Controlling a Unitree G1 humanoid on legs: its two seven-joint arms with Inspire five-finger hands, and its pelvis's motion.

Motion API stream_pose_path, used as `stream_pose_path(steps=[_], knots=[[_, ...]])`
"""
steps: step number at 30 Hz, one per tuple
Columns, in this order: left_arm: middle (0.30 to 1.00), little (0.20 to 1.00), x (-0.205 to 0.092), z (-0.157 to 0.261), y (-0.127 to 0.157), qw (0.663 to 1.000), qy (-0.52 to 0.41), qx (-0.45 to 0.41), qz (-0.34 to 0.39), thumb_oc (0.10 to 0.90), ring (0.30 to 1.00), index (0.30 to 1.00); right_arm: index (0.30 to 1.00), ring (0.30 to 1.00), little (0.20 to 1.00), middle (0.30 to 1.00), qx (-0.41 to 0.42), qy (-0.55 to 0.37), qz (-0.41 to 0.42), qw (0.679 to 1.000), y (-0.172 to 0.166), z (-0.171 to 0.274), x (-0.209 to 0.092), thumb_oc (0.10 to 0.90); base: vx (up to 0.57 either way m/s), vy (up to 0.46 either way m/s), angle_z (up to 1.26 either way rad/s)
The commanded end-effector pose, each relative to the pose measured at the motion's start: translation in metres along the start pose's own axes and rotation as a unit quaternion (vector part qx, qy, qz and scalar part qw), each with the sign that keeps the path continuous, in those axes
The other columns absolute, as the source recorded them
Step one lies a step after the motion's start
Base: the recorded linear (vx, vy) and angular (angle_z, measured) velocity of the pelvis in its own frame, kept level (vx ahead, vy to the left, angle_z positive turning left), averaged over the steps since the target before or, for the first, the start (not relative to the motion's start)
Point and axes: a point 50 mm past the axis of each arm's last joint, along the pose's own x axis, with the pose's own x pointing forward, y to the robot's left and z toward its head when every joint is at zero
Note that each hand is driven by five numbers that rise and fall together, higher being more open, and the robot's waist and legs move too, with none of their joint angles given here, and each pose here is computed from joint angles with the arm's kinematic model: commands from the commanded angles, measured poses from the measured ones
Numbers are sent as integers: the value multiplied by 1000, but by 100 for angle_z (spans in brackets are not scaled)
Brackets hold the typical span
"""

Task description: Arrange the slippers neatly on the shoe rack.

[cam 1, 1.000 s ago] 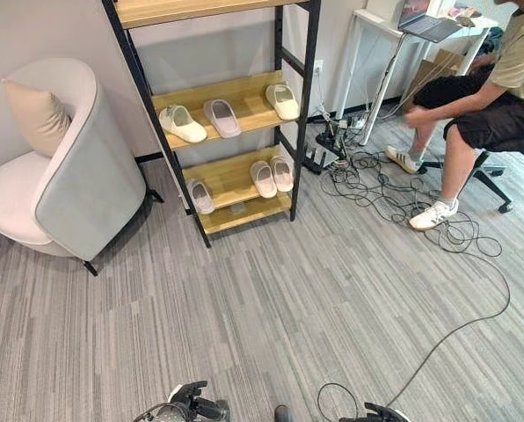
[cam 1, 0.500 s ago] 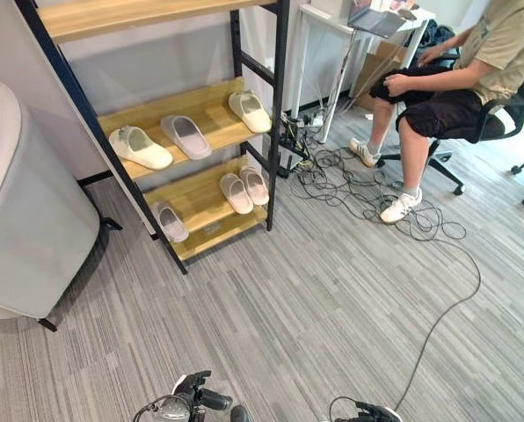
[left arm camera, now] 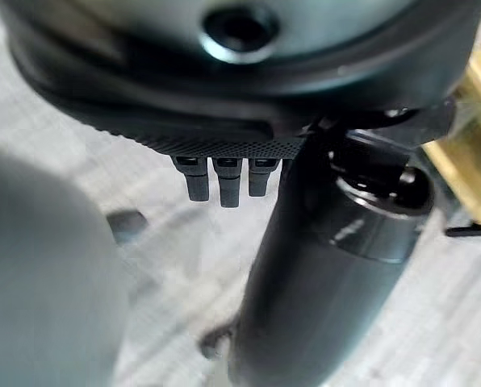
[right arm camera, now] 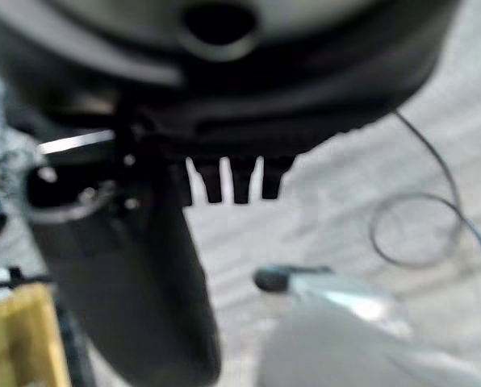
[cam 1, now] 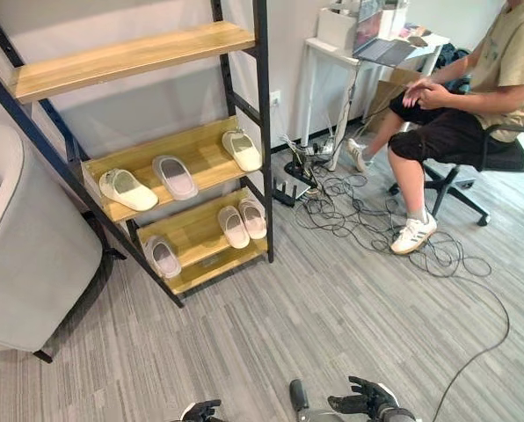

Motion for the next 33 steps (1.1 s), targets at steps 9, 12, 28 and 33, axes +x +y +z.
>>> stream_pose_path(steps=[9,12,28,33], knots=[[900,900,2,30,25,998,-52,2,31,800,900,900,900,900,900,900,16,36,-42,998,-27,-33,-12,800,97,-184,29],[900,900,2,27,24,998,-48,4,29,800,900,900,900,900,900,900,15,39,-46,998,-31,-34,-13,800,253,64,4],[900,900,1,40,34,995,-73,-33,52,800,900,900,900,900,900,900,-1,-32,2,999,-7,9,-1,800,215,89,-38],[900,900,1,38,36,995,-74,-30,52,800,900,900,900,900,900,900,0,-35,5,999,-7,7,-3,800,196,44,4]])
